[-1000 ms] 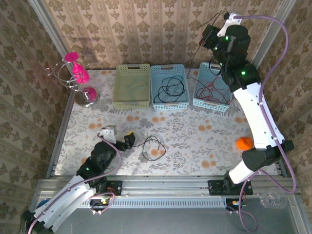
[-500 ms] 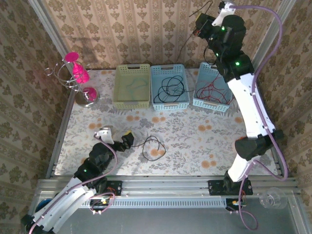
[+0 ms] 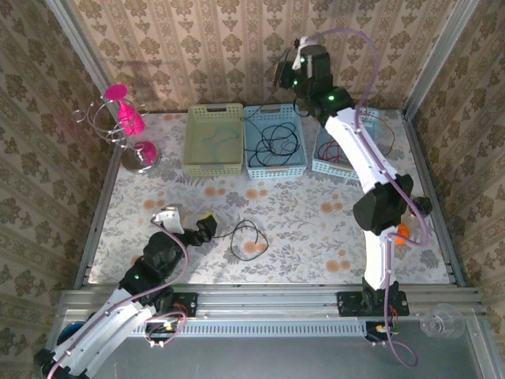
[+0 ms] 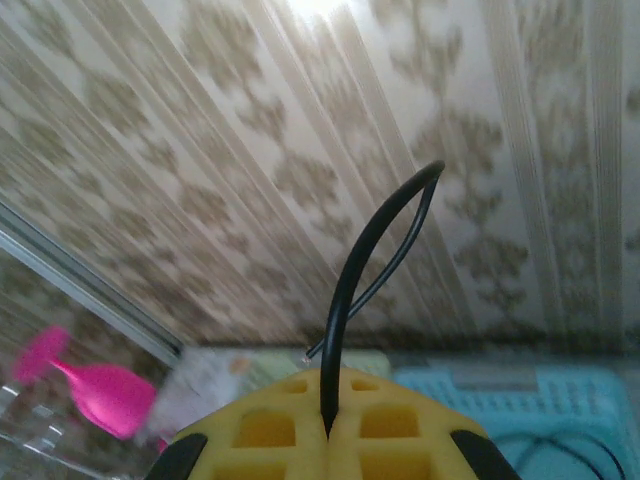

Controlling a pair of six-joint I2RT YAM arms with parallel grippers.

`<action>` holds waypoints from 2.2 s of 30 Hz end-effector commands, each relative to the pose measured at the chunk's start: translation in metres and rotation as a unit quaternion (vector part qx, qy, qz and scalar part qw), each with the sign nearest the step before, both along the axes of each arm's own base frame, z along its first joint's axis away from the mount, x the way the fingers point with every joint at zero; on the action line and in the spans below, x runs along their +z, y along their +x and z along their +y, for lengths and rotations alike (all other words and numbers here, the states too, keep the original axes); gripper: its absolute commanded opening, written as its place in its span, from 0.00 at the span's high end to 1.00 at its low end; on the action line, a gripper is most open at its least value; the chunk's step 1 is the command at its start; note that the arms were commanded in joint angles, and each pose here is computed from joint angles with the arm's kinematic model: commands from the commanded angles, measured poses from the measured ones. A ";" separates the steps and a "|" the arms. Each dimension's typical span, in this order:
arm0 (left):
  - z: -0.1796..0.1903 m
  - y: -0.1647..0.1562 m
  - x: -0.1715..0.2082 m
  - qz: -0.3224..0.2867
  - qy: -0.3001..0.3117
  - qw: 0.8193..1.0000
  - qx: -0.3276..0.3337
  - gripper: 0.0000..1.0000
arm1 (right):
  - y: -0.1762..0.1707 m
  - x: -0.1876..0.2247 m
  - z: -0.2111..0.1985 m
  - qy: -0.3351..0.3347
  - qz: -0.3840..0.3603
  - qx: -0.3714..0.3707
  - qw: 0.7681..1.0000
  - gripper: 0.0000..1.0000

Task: Untangle the cables

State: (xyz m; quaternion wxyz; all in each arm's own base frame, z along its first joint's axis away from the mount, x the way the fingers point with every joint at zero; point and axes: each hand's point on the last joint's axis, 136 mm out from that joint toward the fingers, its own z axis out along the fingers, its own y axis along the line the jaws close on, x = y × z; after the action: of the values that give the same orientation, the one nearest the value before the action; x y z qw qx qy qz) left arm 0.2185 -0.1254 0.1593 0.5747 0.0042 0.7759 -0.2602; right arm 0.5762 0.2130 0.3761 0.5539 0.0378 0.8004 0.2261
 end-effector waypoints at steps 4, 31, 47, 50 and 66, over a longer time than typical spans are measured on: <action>0.003 -0.004 0.016 -0.012 -0.025 1.000 0.000 0.00 | 0.016 -0.118 -0.015 -0.118 0.125 -0.008 0.985 0.97; 0.057 -0.005 -0.012 0.124 0.024 0.979 0.157 0.00 | -0.264 -0.210 0.084 -0.233 0.196 0.230 0.924 0.38; 0.045 -0.016 -0.048 0.200 0.007 0.970 0.138 0.01 | -0.310 -0.370 0.111 -0.342 0.298 0.274 0.848 0.51; 0.047 -0.018 -0.047 0.194 -0.004 0.971 0.136 0.01 | -0.312 -0.370 0.105 -0.349 0.296 0.265 0.849 0.75; 0.036 -0.018 -0.037 0.183 -0.036 0.976 0.109 0.01 | -0.312 -0.200 0.064 -0.300 0.118 0.202 0.925 1.00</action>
State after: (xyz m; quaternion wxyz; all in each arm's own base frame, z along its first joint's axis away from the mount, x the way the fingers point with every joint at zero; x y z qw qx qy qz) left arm 0.2006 -0.0873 0.1250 0.4524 -0.1447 0.8546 -0.2100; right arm 0.2577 0.2974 0.1403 0.3411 -0.2832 0.8913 0.0954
